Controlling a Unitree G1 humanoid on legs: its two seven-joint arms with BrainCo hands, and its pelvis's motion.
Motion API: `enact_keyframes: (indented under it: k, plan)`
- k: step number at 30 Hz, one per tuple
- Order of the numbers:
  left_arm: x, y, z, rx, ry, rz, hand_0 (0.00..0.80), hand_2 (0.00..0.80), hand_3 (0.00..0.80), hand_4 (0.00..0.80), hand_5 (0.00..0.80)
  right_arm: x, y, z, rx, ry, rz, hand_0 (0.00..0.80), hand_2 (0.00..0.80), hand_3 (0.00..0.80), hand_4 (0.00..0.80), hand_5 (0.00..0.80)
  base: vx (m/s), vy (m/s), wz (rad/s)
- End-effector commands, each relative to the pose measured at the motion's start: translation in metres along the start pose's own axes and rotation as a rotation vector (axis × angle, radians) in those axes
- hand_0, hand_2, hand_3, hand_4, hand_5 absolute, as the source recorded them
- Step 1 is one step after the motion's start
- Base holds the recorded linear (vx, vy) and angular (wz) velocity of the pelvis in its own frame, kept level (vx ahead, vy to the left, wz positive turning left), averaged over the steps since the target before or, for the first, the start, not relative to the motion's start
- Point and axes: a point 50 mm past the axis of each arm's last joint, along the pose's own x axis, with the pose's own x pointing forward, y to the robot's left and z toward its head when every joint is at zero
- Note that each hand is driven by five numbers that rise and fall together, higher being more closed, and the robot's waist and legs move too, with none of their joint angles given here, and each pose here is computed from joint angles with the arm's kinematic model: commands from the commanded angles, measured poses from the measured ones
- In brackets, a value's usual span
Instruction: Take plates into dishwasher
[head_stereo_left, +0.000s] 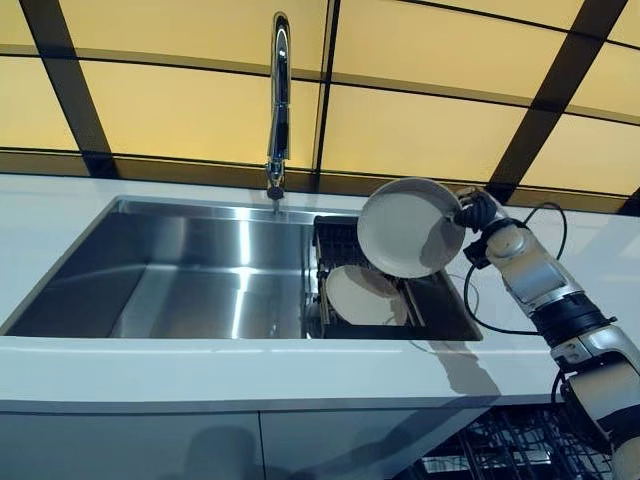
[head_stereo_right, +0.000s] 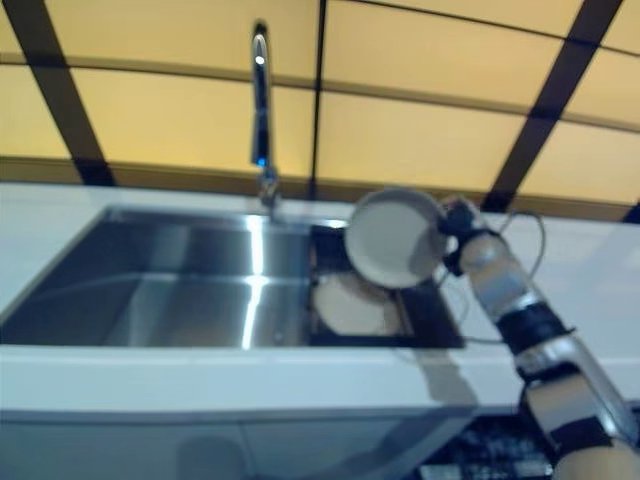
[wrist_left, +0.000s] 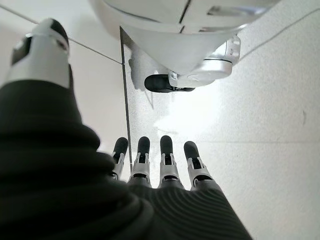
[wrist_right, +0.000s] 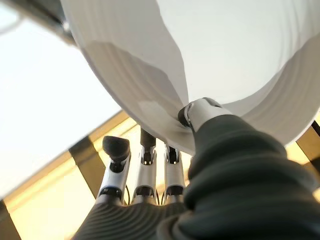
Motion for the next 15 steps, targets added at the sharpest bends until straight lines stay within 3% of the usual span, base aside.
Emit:
enact_keyframes:
  k: [1,15]
  plan:
    - [0.001,0.003,0.004,0.105,0.003,0.023,0.000,0.000,0.000,0.000,0.000,0.000,-0.060,0.032,-0.114,-0.133,-0.239,0.800,0.800,0.800,0.800,0.800,0.000,0.000,0.00]
    - [0.001,0.005,0.006,0.137,0.005,0.018,0.000,0.000,0.000,0.000,0.000,-0.017,-0.133,-0.003,-0.446,0.017,-0.537,0.800,0.800,0.800,0.800,0.800,0.000,0.018,-0.07]
